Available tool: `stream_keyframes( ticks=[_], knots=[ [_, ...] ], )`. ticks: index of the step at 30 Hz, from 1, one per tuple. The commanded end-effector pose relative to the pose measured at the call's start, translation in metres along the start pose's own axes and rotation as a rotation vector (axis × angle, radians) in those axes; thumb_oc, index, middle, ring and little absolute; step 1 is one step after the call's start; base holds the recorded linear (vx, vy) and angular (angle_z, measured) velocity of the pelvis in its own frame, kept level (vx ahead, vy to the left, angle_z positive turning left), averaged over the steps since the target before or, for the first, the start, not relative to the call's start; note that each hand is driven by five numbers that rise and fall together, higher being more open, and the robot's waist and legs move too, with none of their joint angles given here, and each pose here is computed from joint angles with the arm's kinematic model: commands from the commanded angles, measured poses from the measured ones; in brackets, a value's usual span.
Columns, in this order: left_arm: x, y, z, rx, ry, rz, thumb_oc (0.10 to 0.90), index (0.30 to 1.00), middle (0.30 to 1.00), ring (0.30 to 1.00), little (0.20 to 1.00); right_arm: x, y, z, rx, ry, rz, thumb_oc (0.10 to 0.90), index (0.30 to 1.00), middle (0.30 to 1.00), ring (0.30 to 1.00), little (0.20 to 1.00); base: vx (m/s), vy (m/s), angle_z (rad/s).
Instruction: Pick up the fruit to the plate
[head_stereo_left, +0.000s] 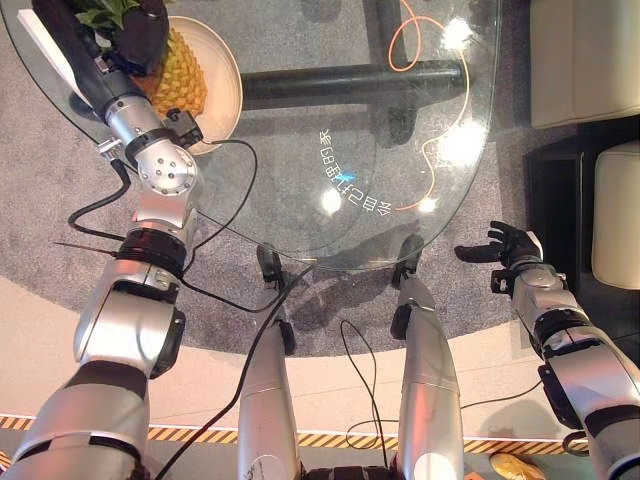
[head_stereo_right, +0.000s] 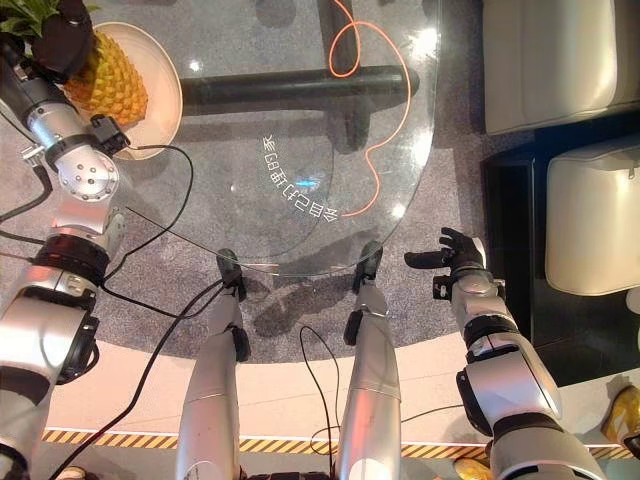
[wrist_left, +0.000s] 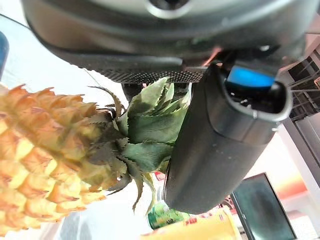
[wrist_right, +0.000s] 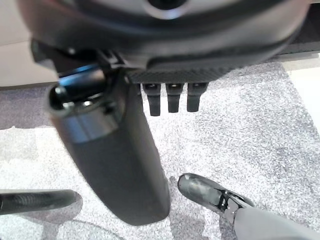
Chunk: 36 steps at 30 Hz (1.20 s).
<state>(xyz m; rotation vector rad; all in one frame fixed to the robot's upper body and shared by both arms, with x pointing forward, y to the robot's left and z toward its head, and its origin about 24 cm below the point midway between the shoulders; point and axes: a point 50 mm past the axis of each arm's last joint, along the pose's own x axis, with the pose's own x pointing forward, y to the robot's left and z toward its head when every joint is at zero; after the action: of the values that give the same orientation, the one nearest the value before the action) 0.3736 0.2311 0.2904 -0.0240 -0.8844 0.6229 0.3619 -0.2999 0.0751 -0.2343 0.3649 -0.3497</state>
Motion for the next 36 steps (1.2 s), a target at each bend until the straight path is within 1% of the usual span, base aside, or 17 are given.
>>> stream_keyframes(
  ticks=[1,4,5,16,17,28,36],
  knots=[
    [0.029,0.010,0.052,-0.184,-0.237,0.063,0.660,0.780,0.780,0.780,0.760,-0.002,-0.017,-0.018,0.032,0.061,-0.082,0.800,0.900,0.900,0.900,0.900,0.00,0.000,0.00],
    [0.025,0.011,0.048,-0.186,-0.236,0.049,0.676,0.794,0.794,0.794,0.776,-0.002,-0.015,-0.020,0.034,0.072,-0.085,0.800,0.900,0.900,0.900,0.900,-0.02,-0.005,0.04],
    [0.023,0.010,0.047,-0.186,-0.236,0.041,0.696,0.811,0.811,0.811,0.796,-0.002,-0.016,-0.021,0.038,0.079,-0.088,0.800,0.900,0.900,0.900,0.900,0.00,0.000,0.00],
    [0.009,0.014,0.033,-0.210,-0.179,0.011,0.745,0.853,0.853,0.853,0.845,-0.006,-0.025,-0.041,0.063,0.145,-0.118,0.800,0.900,0.900,0.900,0.900,0.00,-0.001,0.00],
    [0.007,0.014,0.031,-0.208,-0.175,0.007,0.800,0.900,0.900,0.900,0.900,-0.006,-0.025,-0.042,0.065,0.150,-0.120,0.800,0.900,0.900,0.900,0.900,0.00,0.000,0.00],
    [-0.004,0.024,0.016,-0.183,-0.121,-0.002,0.800,0.900,0.900,0.900,0.900,-0.009,-0.031,-0.056,0.076,0.202,-0.128,0.800,0.900,0.900,0.900,0.900,0.00,0.000,0.00],
    [-0.011,0.031,0.005,-0.158,-0.078,-0.039,0.800,0.900,0.900,0.900,0.900,-0.015,-0.034,-0.077,0.084,0.273,-0.132,0.800,0.900,0.900,0.900,0.900,0.00,0.002,0.00]
  ],
)
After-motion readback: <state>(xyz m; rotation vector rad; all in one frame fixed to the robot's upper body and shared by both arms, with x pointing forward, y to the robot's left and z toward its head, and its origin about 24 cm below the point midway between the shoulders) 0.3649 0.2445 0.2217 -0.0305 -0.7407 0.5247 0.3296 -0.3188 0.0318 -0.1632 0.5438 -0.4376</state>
